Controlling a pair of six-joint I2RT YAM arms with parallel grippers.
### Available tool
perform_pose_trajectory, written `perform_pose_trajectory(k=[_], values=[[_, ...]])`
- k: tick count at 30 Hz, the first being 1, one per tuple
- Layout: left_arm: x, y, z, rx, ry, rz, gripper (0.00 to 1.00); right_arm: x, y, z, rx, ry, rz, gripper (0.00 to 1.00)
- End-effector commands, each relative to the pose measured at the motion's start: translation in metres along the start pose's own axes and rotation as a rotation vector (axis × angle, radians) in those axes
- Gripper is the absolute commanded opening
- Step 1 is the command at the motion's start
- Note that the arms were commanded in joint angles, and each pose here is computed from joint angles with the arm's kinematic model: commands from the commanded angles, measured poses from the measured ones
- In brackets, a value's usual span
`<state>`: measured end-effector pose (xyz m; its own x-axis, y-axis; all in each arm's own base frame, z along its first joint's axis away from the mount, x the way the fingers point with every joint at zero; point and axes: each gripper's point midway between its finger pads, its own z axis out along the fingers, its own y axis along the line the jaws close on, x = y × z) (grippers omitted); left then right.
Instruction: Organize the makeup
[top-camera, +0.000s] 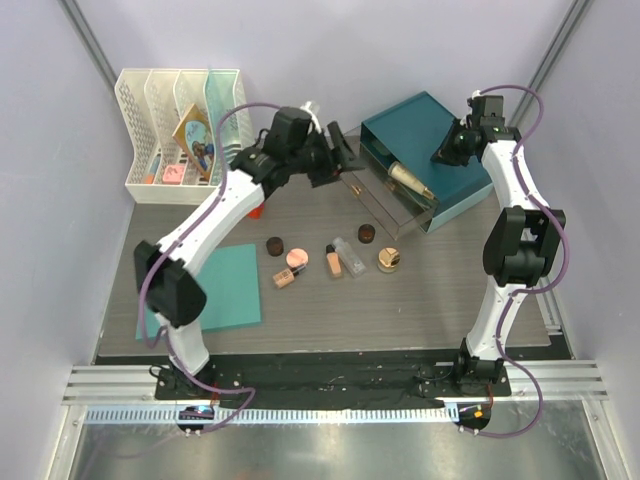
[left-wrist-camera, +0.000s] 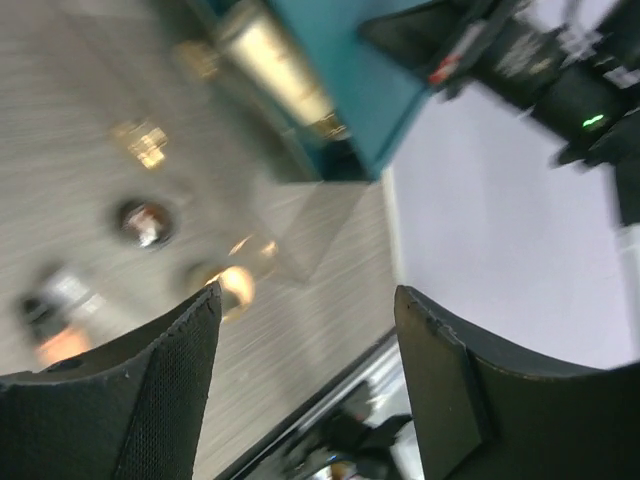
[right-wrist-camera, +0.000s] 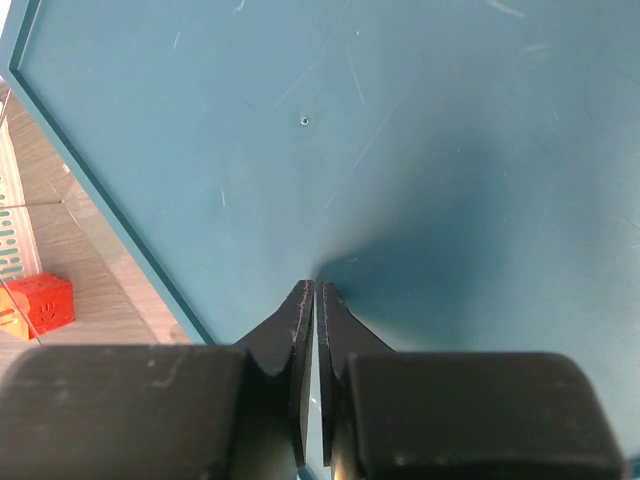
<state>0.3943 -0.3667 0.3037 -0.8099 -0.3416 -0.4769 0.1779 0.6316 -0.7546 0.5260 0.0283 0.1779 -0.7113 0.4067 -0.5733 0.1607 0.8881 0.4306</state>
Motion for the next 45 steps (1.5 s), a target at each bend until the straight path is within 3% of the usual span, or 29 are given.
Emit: perform_pose_trajectory(k=[1, 6, 8, 13, 25, 37, 41, 44, 45], values=[[0.051, 0.088, -0.023, -0.279, 0.113, 0.116, 0.71, 0.085, -0.033, 0.014, 0.114, 0.296, 0.041, 0.11], [0.077, 0.140, -0.055, -0.427, 0.215, 0.313, 0.76, 0.086, -0.033, 0.015, 0.109, 0.302, 0.043, 0.11], [0.088, 0.161, -0.071, -0.496, 0.279, 0.389, 0.84, 0.088, -0.032, 0.015, 0.104, 0.305, 0.044, 0.11], [0.095, 0.209, -0.103, -0.665, 0.377, 0.577, 0.92, 0.090, -0.033, 0.015, 0.106, 0.309, 0.047, 0.11], [0.148, 0.260, -0.092, -0.705, 0.567, 0.616, 0.92, 0.094, -0.032, 0.017, 0.096, 0.324, 0.054, 0.12], [0.165, 0.277, -0.058, -0.705, 0.629, 0.628, 0.88, 0.097, -0.035, 0.017, 0.100, 0.331, 0.050, 0.12], [0.171, 0.283, -0.048, -0.703, 0.660, 0.630, 0.75, 0.095, -0.034, 0.017, 0.097, 0.328, 0.050, 0.12], [0.177, 0.284, -0.048, -0.697, 0.687, 0.635, 0.41, 0.095, -0.034, 0.018, 0.096, 0.328, 0.051, 0.12], [0.178, 0.284, -0.047, -0.697, 0.687, 0.638, 0.24, 0.094, -0.035, 0.018, 0.097, 0.327, 0.051, 0.12]])
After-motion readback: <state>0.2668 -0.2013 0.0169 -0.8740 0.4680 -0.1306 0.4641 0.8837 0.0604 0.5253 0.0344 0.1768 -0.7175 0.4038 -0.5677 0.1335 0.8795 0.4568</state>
